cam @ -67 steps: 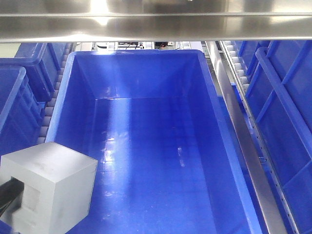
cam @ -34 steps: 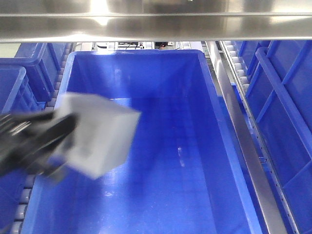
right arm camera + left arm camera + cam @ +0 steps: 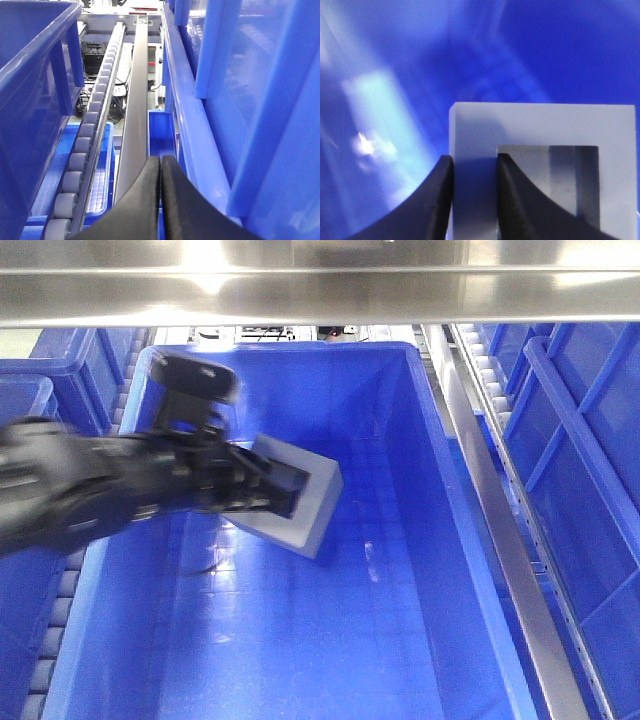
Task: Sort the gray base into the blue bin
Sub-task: 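Lower the gray block into the blue bin with the left gripper, then open the left gripper and withdraw it from the bin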
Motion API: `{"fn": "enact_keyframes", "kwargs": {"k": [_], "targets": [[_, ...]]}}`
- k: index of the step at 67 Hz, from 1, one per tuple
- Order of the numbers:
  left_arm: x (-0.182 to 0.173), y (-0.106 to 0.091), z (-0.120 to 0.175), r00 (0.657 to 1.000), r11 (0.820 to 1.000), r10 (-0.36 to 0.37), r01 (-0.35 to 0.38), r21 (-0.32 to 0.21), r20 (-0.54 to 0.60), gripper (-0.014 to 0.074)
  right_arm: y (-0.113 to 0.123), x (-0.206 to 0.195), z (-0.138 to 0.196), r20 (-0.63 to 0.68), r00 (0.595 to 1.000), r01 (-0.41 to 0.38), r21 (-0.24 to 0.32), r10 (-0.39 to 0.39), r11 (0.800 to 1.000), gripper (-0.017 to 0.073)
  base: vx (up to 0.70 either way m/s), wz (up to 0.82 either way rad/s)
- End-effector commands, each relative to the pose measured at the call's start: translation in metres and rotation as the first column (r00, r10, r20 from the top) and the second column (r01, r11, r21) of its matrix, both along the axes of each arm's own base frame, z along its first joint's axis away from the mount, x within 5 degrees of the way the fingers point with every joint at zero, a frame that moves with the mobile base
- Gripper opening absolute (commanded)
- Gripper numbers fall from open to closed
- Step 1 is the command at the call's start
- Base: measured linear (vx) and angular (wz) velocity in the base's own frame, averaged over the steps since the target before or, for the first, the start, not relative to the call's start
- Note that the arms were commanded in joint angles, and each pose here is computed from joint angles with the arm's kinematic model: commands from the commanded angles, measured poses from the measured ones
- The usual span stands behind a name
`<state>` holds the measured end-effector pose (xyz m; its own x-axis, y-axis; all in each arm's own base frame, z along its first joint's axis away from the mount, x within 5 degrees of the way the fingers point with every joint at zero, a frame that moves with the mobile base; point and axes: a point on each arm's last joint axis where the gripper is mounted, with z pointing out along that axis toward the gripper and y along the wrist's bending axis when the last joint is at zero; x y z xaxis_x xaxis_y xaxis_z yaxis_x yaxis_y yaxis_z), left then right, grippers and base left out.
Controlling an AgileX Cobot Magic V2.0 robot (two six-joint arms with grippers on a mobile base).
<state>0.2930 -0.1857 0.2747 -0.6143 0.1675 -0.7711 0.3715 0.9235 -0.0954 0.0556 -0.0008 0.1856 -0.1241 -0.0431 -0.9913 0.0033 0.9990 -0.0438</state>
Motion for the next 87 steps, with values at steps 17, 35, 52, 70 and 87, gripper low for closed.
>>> {"fn": "enact_keyframes", "kwargs": {"k": [17, 35, 52, 70, 87], "targets": [[0.019, -0.010, -0.005, 0.999, 0.995, 0.028, -0.027, -0.097, 0.017, 0.0033, 0.000, 0.000, 0.005, 0.074, 0.997, 0.002, -0.021, -0.001, 1.000, -0.0005, 0.00, 0.00], [0.026, -0.015, -0.029, 0.998, 0.997, 0.037, -0.040, -0.066, -0.046, 0.0159, 0.000, 0.000, 0.005, 0.074, 0.997, 0.002, -0.021, -0.001, 1.000, -0.0005, 0.00, 0.00], [0.025, -0.014, -0.016, 0.999, 0.997, 0.036, -0.038, -0.061, -0.028, 0.0327, 0.000, 0.000, 0.005, 0.074, 0.997, 0.002, -0.021, -0.001, 1.000, -0.0005, 0.00, 0.00], [0.007, 0.000, 0.018, 0.998, 0.999, -0.036, 0.035, 0.033, 0.059, 0.0344, 0.000, 0.000, 0.005, 0.076, 0.997, 0.002, -0.021, -0.001, 1.000, -0.0005, 0.00, 0.00], [-0.037, 0.025, 0.030, 0.984, 0.997, -0.072, 0.077, -0.022, 0.164, 0.0344, 0.000, 0.000, 0.005, 0.076, 0.997, 0.002, -0.021, -0.001, 1.000, -0.0005, 0.00, 0.00]]}}
